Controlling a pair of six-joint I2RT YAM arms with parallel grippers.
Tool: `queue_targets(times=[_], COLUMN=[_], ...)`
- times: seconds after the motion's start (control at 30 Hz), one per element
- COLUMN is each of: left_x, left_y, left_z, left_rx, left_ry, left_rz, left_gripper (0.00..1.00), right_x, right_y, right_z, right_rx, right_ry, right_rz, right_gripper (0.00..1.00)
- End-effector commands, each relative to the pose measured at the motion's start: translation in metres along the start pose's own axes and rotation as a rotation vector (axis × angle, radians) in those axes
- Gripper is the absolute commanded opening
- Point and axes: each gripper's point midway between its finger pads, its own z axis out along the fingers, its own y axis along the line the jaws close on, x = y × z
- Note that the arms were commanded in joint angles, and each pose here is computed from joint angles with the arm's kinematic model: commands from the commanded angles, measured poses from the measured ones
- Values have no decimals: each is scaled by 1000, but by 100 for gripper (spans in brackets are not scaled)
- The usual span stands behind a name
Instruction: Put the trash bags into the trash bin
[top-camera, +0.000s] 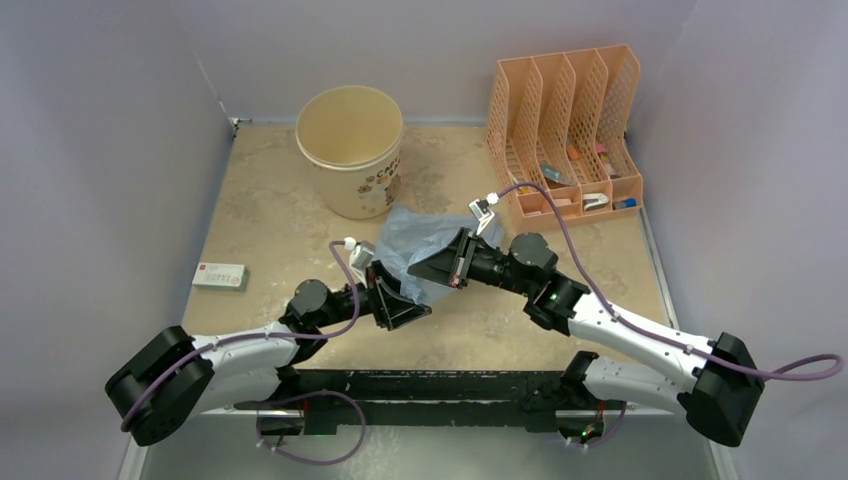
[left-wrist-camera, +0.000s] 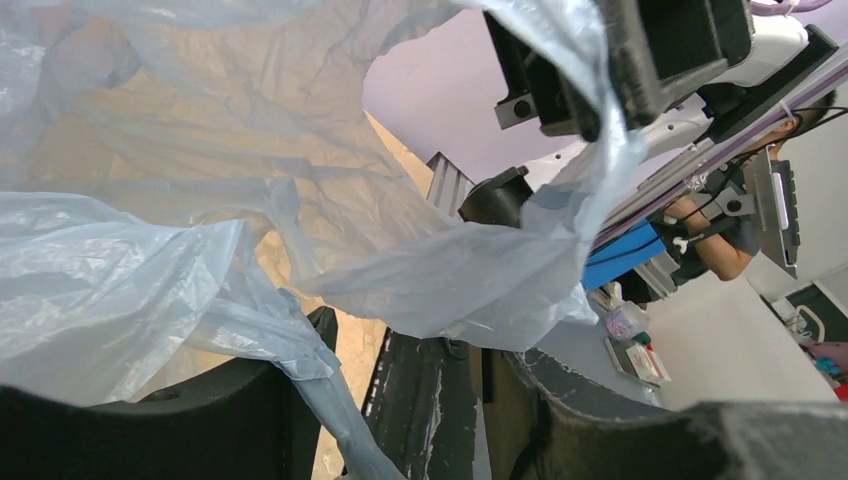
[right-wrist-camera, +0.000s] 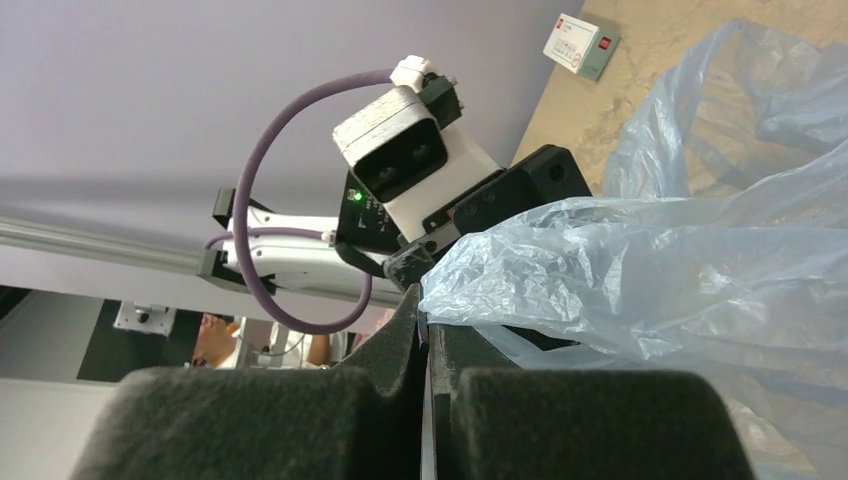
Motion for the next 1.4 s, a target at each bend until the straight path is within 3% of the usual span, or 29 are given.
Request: queue_targets(times=[0.0, 0.27, 0.5, 0.57, 0.63, 0.7, 0.83, 0.93, 1.03, 1.1, 1.27, 1.37], left_x=[-25, -10, -35, -40, -41, -40, -31, -25, -25, -27, -31, -32], left_y=[-28, -35, -22, -14, -7, -6, -9, -12, -14, -16, -24, -25], left_z=[7, -4, 0, 1, 1, 2, 2, 1, -1, -1, 0, -1], left_rx=[126, 166, 72, 22, -9, -12, 15, 33, 41, 47, 62, 63], left_ry=[-75, -26, -150, -175, -186, -178, -128, -104, -107, -109, -97, -99], left_rz=[95, 98, 118, 99, 92, 101, 112, 112, 116, 126, 145, 138], left_gripper=[53, 61, 62, 54, 33, 22, 21, 2, 0, 0, 0, 0], right_x=[-13, -19, -17, -17, -16, -17, -21, -24, -24, -22, -26, -28], right_y=[7, 3, 6, 8, 8, 10, 17, 21, 19, 18, 15, 12], right_z=[3, 11, 13, 12, 11, 12, 13, 15, 15, 15, 10, 2], right_rx=[-21, 16, 5, 3, 2, -2, -15, -18, -12, -13, 17, 37], right_ry=[-61, -67, -42, -43, -39, -41, -50, -50, -52, -41, -58, -75], right_rz=[9, 6, -5, -7, -9, -7, -15, -26, -36, -52, -190, -269], right_gripper=[0, 0, 0, 0, 0, 0, 0, 0, 0, 7, 46, 64])
